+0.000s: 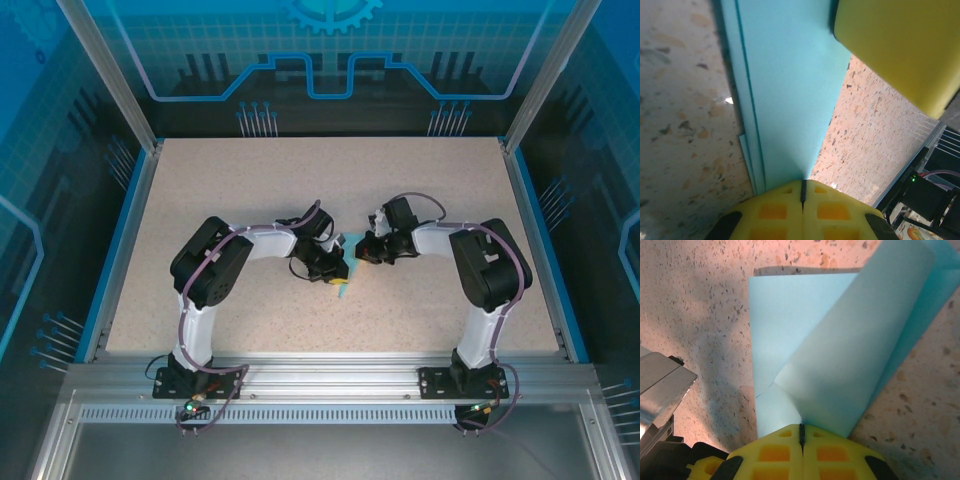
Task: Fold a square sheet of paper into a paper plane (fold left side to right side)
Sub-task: Fold the wing for the fifth time at the center of the table.
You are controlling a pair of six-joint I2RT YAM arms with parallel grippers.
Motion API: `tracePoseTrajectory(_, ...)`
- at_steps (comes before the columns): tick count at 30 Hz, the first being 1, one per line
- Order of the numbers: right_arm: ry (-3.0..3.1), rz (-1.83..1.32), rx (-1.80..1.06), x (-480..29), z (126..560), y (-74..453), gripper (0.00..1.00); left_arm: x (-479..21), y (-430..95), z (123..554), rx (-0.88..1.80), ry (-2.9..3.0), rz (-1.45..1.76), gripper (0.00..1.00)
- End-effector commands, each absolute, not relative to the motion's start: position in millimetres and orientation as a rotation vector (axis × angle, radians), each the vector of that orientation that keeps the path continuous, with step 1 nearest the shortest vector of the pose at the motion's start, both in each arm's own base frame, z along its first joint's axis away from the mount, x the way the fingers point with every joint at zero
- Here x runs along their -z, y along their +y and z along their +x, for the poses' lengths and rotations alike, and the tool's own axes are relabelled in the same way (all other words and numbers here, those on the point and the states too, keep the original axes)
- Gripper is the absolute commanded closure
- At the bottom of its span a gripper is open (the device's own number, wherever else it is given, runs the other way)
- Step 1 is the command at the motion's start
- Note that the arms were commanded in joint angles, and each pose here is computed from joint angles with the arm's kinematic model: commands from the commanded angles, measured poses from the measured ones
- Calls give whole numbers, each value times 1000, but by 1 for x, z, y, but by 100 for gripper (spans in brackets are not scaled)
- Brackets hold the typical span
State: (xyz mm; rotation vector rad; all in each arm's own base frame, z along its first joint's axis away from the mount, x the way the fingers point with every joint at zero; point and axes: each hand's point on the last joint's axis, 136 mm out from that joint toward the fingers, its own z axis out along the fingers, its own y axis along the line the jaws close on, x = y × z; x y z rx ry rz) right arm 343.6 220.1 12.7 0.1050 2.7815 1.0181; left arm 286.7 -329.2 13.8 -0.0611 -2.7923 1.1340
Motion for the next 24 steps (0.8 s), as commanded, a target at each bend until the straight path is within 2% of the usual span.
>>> tracePoseTrajectory(1, 2778, 149, -913, -3, 363, 196, 96, 18, -304, 255, -895, -2774, 4, 95)
tracePoseTrajectory(24, 2747, 225, -924, -1, 407, 163, 95, 19, -304, 254, -893, -2771, 6, 96)
